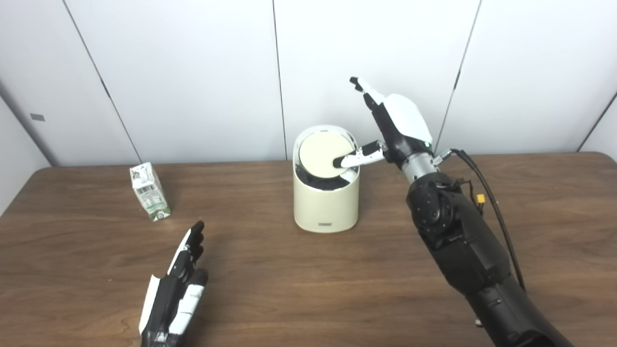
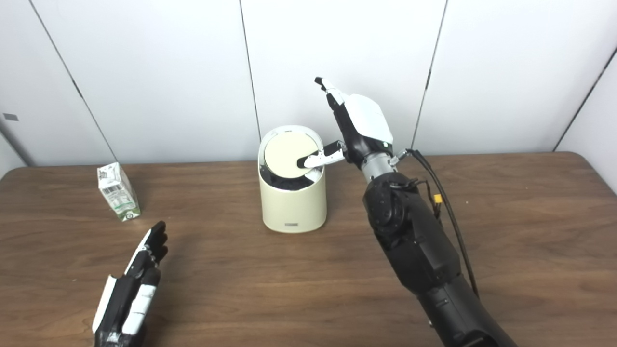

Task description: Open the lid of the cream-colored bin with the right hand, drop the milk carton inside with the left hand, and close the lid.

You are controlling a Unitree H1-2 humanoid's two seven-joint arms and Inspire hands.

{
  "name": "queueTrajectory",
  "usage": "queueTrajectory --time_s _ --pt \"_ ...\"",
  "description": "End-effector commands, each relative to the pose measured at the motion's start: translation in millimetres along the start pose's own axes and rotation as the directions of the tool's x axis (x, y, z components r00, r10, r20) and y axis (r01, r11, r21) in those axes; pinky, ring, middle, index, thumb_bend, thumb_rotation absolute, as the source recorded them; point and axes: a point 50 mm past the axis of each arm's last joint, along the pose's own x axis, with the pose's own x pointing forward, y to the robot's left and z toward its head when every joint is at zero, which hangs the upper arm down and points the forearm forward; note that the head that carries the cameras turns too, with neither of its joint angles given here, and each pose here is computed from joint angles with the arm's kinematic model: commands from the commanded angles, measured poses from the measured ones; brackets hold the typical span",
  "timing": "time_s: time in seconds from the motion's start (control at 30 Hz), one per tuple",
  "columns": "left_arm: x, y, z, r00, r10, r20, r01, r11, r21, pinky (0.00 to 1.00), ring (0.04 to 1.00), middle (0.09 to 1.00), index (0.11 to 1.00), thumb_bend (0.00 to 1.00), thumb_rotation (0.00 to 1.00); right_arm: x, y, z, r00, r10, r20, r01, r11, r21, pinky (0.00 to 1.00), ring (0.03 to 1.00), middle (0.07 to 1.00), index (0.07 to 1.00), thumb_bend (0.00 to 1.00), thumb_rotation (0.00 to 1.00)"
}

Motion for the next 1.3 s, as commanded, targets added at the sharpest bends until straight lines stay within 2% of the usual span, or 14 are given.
queueTrajectory --time_s 0.0,0.13,0.27,0.43,0.67,0.77,0.83,0.87,0.9,0.93,1.07,1.2,1.27 --pt "-18 -8 -14 0.998 0.006 -0.065 -0.008 1.0 -0.029 1.0 1.0 1.0 1.0 0.77 0.83 7 -9 9 0.998 -0.009 0.065 0.015 0.996 -0.087 0.85 0.934 0.931 0.955 1.0 0.14" --pt "-17 -8 -15 0.997 0.002 -0.074 -0.005 1.0 -0.031 1.0 1.0 1.0 1.0 0.77 0.82 8 -9 18 0.991 0.011 0.13 0.015 0.979 -0.201 0.88 0.955 0.946 0.967 1.0 0.13" --pt "-17 -9 -16 0.998 -0.012 -0.069 0.011 1.0 -0.02 1.0 1.0 1.0 1.0 0.77 0.84 9 -5 22 0.987 0.041 0.156 0.004 0.961 -0.275 0.9 0.974 0.962 0.979 1.0 0.11" --pt "-18 -10 -17 0.998 -0.019 -0.066 0.018 1.0 -0.013 1.0 1.0 1.0 1.0 0.75 0.85 6 3 20 0.986 0.054 0.157 -0.008 0.96 -0.279 0.88 0.957 0.953 0.968 1.0 0.09" --pt "-18 -8 -15 0.998 -0.017 -0.063 0.016 1.0 -0.015 1.0 1.0 1.0 1.0 0.74 0.84 4 2 16 0.989 0.035 0.14 -0.002 0.973 -0.23 0.87 0.943 0.943 0.964 1.0 0.12" --pt "-18 -8 -15 0.998 -0.019 -0.065 0.018 1.0 -0.006 1.0 1.0 1.0 1.0 0.74 0.84 5 -3 14 0.996 0.0 0.084 0.004 0.999 -0.054 0.89 0.946 0.938 0.961 1.0 0.19" --pt "-18 -8 -16 0.998 -0.02 -0.065 0.019 1.0 -0.005 1.0 1.0 1.0 1.0 0.74 0.84 6 -8 12 0.998 -0.044 0.037 0.039 0.993 0.11 0.86 0.924 0.922 0.952 0.97 0.25" --pt "-18 -8 -16 0.998 -0.017 -0.064 0.015 1.0 -0.023 1.0 1.0 1.0 1.0 0.74 0.85 6 -12 11 0.998 -0.068 0.003 0.066 0.975 0.212 0.85 0.916 0.92 0.95 0.95 0.26" --pt "-19 -9 -16 0.998 -0.015 -0.062 0.013 0.999 -0.047 1.0 1.0 1.0 1.0 0.74 0.83 6 -16 11 0.996 -0.086 -0.04 0.094 0.947 0.306 0.82 0.903 0.921 0.958 0.9 0.29" --pt "-19 -10 -16 0.998 -0.014 -0.06 0.01 0.998 -0.066 1.0 1.0 1.0 1.0 0.74 0.83 5 -19 10 0.993 -0.096 -0.073 0.117 0.919 0.375 0.79 0.891 0.916 0.958 0.84 0.35" --pt "-19 -12 -16 0.998 -0.009 -0.064 0.002 0.994 -0.108 1.0 1.0 1.0 1.0 0.73 0.86 -2 -28 8 0.982 -0.08 -0.173 0.159 0.844 0.512 0.75 0.866 0.892 0.947 0.72 0.51" --pt "-19 -11 -17 0.998 -0.012 -0.069 0.004 0.993 -0.12 1.0 1.0 1.0 1.0 0.73 0.87 -14 -31 2 0.974 -0.038 -0.225 0.166 0.794 0.584 0.74 0.852 0.897 0.913 0.62 0.54" --pt "-19 -11 -18 0.998 -0.016 -0.067 0.008 0.993 -0.117 1.0 1.0 1.0 1.0 0.72 0.88 -23 -28 -5 0.97 0.01 -0.241 0.159 0.723 0.672 0.8 0.888 0.915 0.911 0.53 0.57"
